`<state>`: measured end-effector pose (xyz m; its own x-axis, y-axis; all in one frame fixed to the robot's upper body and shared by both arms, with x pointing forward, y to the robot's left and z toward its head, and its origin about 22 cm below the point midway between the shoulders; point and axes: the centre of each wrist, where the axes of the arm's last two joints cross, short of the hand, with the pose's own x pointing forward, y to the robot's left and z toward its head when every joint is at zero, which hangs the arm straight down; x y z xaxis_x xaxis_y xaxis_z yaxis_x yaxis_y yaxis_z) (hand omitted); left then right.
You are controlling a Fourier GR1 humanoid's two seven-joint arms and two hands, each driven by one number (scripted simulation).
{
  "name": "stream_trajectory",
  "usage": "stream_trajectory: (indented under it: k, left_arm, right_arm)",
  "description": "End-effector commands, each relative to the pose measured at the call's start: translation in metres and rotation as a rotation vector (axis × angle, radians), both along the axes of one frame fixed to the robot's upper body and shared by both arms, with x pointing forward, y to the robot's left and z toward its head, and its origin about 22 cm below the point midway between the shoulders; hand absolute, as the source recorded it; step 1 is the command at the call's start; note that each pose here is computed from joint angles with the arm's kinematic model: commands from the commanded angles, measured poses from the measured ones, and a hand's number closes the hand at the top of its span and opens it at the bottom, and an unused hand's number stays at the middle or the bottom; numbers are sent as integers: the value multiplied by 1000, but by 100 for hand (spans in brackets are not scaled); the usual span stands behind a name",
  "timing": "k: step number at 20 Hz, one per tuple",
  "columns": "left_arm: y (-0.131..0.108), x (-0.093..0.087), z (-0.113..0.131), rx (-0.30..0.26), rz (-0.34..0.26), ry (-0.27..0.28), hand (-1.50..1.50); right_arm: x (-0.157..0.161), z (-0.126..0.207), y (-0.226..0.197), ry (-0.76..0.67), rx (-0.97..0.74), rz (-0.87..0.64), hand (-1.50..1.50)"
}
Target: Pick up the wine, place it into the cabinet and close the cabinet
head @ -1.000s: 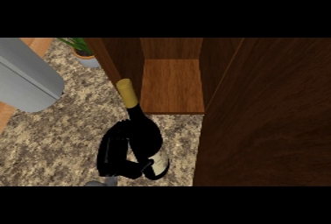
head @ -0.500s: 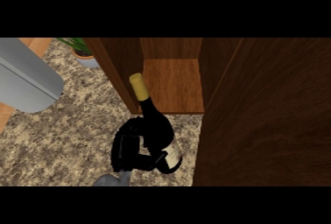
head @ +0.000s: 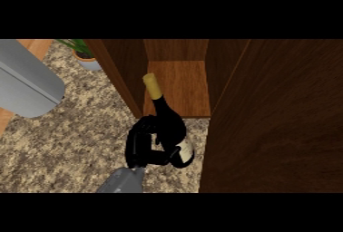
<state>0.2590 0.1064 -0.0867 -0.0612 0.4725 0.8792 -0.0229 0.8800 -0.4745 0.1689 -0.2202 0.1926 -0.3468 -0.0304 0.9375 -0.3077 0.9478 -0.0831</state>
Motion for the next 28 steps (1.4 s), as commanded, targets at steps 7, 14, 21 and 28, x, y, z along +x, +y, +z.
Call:
stream_trajectory:
  k: [7, 14, 21, 28]
  left_arm:
    - [-10, 36, 6, 16, 12, -37, 150]
    - [-20, 68, 32, 39, 43, 12, 150]
    - [-8, 101, 43, 17, 93, -19, 150]
    - [-12, 132, 74, 15, 92, -7, 150]
  right_arm:
    - [1, -6, -5, -26, 52, 6, -150]
    - [4, 1, -1, -7, 47, 14, -150]
    - [6, -10, -9, -22, 31, 20, -150]
    - [-1, 3, -2, -18, 38, 25, -150]
